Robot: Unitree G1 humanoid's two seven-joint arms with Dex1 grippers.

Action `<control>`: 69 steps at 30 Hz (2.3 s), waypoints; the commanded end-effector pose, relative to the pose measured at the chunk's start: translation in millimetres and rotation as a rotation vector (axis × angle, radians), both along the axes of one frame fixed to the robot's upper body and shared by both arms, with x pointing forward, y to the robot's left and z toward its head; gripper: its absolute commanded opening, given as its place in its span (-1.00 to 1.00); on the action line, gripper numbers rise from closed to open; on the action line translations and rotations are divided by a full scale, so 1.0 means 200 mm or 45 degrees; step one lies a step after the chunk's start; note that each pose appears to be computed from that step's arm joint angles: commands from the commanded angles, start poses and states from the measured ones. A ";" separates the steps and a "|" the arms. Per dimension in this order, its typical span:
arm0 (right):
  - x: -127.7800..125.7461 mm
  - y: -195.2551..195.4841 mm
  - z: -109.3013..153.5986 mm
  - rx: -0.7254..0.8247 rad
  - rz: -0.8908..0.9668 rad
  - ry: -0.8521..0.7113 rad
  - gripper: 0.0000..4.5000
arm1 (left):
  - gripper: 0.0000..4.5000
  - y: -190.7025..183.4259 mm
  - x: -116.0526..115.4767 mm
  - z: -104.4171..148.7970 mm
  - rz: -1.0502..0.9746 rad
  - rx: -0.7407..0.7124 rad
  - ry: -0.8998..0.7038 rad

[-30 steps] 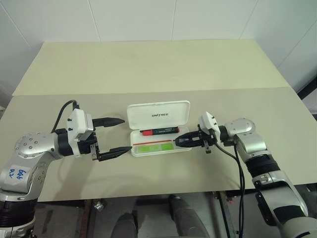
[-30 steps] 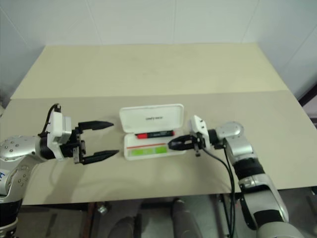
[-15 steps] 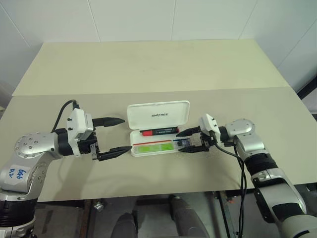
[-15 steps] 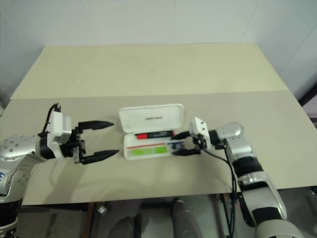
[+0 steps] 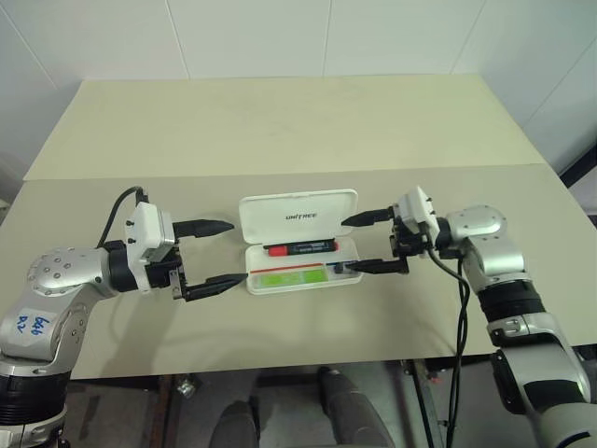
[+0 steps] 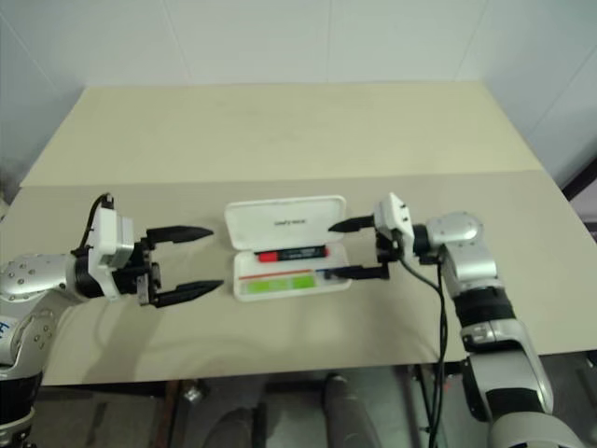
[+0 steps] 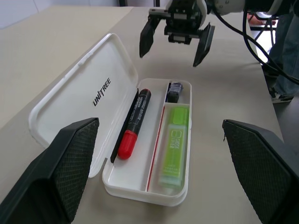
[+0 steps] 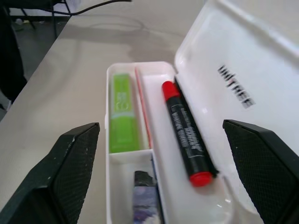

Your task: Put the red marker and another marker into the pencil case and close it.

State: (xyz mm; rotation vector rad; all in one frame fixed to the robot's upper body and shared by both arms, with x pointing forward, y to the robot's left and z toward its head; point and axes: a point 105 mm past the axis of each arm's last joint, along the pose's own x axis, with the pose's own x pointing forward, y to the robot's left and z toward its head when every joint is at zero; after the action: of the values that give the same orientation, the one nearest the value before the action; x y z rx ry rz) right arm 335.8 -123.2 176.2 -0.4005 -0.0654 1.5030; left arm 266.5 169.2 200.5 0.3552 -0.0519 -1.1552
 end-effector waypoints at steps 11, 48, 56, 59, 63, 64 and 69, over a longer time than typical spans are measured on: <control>-0.09 -0.19 0.20 0.125 -0.219 -0.027 1.00 | 0.72 0.12 0.08 0.01 0.047 -0.160 0.019; -0.08 -0.17 0.16 0.087 -0.291 -0.082 1.00 | -0.98 0.04 0.47 0.06 0.417 -0.328 0.045; -0.10 -0.16 0.15 0.100 -0.290 -0.085 1.00 | -0.98 -0.05 0.48 0.02 0.317 -0.254 0.071; -0.10 -0.14 0.17 0.122 -0.283 -0.088 1.00 | -0.98 -0.06 0.48 0.01 0.299 -0.253 0.071; -0.10 -0.14 0.17 0.133 -0.284 -0.079 1.00 | -0.98 -0.06 0.46 0.01 0.259 -0.243 0.054; -0.10 -0.14 0.18 0.136 -0.285 -0.076 1.00 | -0.98 -0.06 0.46 0.01 0.255 -0.240 0.048; -0.11 -0.15 0.21 0.210 -0.285 0.053 1.00 | -0.98 -0.06 0.42 0.01 0.188 -0.181 -0.001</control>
State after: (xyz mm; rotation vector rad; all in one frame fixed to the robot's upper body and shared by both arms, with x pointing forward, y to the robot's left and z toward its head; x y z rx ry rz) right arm 317.4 -150.8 201.7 -0.2592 -0.0639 1.2775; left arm 355.9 157.5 192.8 0.1661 -0.0653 -0.9797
